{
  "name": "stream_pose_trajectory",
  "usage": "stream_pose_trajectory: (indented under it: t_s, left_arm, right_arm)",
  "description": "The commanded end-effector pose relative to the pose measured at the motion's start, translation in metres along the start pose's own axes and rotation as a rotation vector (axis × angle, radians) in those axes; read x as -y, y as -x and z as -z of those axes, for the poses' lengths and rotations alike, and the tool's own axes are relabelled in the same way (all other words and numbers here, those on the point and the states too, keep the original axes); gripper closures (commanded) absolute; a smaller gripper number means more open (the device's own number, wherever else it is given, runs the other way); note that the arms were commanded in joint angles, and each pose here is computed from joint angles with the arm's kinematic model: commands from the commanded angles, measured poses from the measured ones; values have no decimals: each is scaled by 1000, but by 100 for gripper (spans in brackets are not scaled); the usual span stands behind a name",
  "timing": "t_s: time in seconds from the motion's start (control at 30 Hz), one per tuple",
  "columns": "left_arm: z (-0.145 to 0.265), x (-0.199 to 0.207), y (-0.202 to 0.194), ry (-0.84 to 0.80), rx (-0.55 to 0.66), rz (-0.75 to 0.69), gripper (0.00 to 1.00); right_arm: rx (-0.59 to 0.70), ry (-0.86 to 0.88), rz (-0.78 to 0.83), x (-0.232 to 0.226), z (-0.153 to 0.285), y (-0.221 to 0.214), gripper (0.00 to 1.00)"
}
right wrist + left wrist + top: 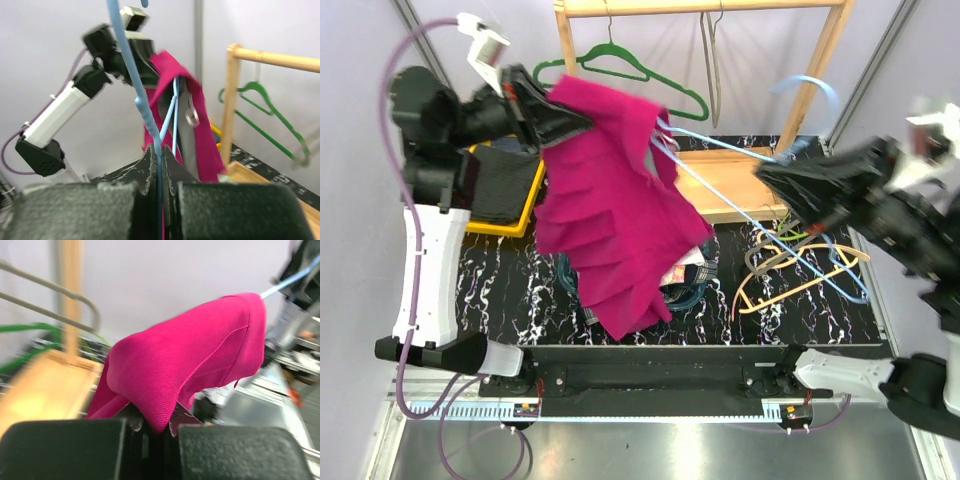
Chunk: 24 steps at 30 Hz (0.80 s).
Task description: Remove the skirt from the hanger
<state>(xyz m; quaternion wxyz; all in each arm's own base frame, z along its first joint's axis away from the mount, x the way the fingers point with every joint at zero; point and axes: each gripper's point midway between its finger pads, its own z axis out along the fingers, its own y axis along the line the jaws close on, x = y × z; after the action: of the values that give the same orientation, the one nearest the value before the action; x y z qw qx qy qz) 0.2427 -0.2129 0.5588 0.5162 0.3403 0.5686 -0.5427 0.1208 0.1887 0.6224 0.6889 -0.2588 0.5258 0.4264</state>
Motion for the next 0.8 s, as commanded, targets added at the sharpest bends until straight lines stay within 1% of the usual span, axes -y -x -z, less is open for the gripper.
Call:
stream_pose_trajectory:
  t_s: [0.0, 0.03, 0.07, 0.1, 0.13, 0.17, 0.2, 0.23, 0.3, 0.33, 0.4, 0.43, 0.47, 0.5, 0.53, 0.57, 0.63, 0.7, 0.73, 0.77]
  left_arm:
    - [27, 39, 73, 79, 147, -333, 100]
    - [30, 41, 80, 94, 163, -360, 100]
    - [34, 48, 91, 107, 187, -411, 100]
    - [36, 49, 97, 126, 207, -435, 100]
    - [38, 49, 102, 143, 223, -455, 100]
    - [39, 51, 107, 160, 243, -473, 100]
    - [41, 49, 115, 190, 277, -475, 100]
    - [41, 49, 118, 193, 292, -471, 100]
    - [38, 52, 130, 178, 335, -472, 100]
    - [36, 53, 134, 173, 346, -474, 100]
    - [32, 59, 153, 161, 402, -499, 100]
    - [31, 62, 160, 160, 427, -511, 100]
    - [30, 66, 169, 156, 458, -533, 100]
    - [32, 64, 176, 176, 493, -539, 100]
    - [33, 67, 179, 181, 512, -553, 100]
    - [29, 61, 177, 184, 509, -544, 100]
    - [25, 61, 170, 167, 490, -544, 100]
    - [11, 44, 150, 149, 437, -503, 100]
    - [9, 49, 142, 136, 422, -504, 100]
    - [-6, 26, 116, 138, 359, -489, 100]
  right_arm:
    - [49, -193, 34, 29, 51, 5, 100]
    - [25, -253, 30, 39, 57, -5, 100]
    - [18, -277, 24, 42, 69, -9, 100]
    - [-45, -306, 9, 48, 70, -32, 100]
    - [-52, -374, 1, 59, 78, -37, 100]
    - [-43, -404, -9, 62, 91, -38, 100]
    - [-58, -452, -22, 70, 95, -48, 100]
    - [-42, -563, -20, 87, 107, -48, 100]
    - [-28, -726, -22, 111, 126, -53, 100]
    - [-7, -899, -6, 133, 146, -52, 100]
    - [-12, -1083, 15, 155, 164, -62, 100]
    - [3, -1221, 38, 166, 183, -62, 100]
    - [13, -1278, 48, 171, 189, -64, 100]
    - [-6, -1328, 65, 176, 191, -77, 100]
    - [14, -1394, 67, 179, 204, -79, 100]
    - [11, -1427, 70, 183, 204, -93, 100]
    - [33, -1498, 72, 187, 216, -103, 100]
    - [54, -1549, 65, 190, 225, -122, 100]
    - [58, -1561, 65, 191, 227, -128, 100]
    - [55, -1571, 66, 193, 227, -142, 100]
